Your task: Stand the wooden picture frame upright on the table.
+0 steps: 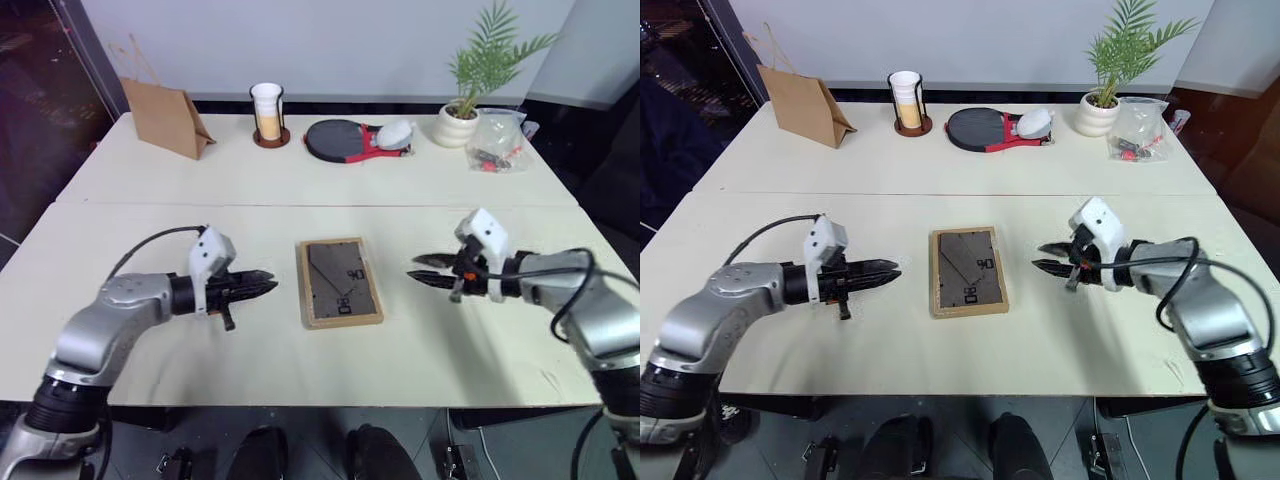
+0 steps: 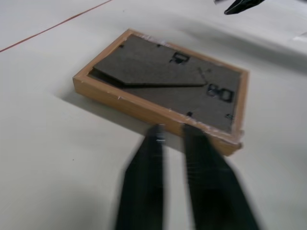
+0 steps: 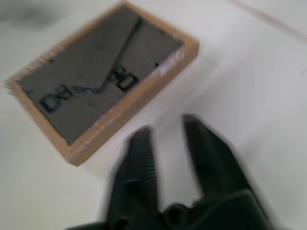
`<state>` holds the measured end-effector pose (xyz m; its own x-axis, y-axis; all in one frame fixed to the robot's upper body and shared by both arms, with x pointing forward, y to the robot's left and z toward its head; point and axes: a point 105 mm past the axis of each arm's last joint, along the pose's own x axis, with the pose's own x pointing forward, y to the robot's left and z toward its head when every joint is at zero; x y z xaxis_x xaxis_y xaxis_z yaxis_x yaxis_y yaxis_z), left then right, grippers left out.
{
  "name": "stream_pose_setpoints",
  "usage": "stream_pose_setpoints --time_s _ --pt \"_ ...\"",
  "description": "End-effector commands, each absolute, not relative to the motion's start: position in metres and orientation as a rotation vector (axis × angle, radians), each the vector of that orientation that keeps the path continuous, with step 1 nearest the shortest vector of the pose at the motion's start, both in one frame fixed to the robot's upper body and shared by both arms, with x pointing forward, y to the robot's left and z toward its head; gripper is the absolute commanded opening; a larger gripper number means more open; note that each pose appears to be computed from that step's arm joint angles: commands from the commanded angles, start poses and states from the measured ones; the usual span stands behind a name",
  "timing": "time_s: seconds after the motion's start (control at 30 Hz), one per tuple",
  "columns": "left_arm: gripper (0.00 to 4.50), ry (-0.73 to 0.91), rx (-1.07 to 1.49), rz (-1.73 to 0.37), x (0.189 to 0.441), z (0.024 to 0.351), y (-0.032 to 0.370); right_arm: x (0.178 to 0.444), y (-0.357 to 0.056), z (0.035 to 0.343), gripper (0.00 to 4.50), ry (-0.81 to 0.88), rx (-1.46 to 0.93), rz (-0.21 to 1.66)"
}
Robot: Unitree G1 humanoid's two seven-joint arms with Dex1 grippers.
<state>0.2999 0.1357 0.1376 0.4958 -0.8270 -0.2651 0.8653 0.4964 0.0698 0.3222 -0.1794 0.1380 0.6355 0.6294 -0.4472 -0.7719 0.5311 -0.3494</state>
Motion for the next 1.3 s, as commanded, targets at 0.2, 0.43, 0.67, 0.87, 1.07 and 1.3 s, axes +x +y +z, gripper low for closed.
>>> stream_pose_setpoints --time_s 0.2,0.43,0.67,0.87,1.07,1.3 --pt "0.00 0.203 0.223 -0.971 0.311 0.104 0.117 0.335 -0.168 0.110 0.01 0.315 -0.589 0.760" --pt "0.00 0.213 0.221 -0.942 0.317 0.092 0.112 0.350 -0.143 0.099 0.01 0.299 -0.586 0.755" --pt "0.00 0.243 0.192 -0.981 0.309 0.087 0.107 0.340 -0.114 0.094 0.01 0.305 -0.589 0.861" --pt "0.00 0.248 0.187 -0.991 0.306 0.089 0.108 0.327 -0.101 0.090 0.01 0.323 -0.587 0.928" --pt "0.00 0.256 0.188 -1.002 0.303 0.091 0.109 0.320 -0.095 0.089 0.01 0.339 -0.580 0.957" --pt "0.00 0.271 0.205 -0.995 0.302 0.093 0.117 0.320 -0.095 0.088 0.01 0.345 -0.587 0.954"
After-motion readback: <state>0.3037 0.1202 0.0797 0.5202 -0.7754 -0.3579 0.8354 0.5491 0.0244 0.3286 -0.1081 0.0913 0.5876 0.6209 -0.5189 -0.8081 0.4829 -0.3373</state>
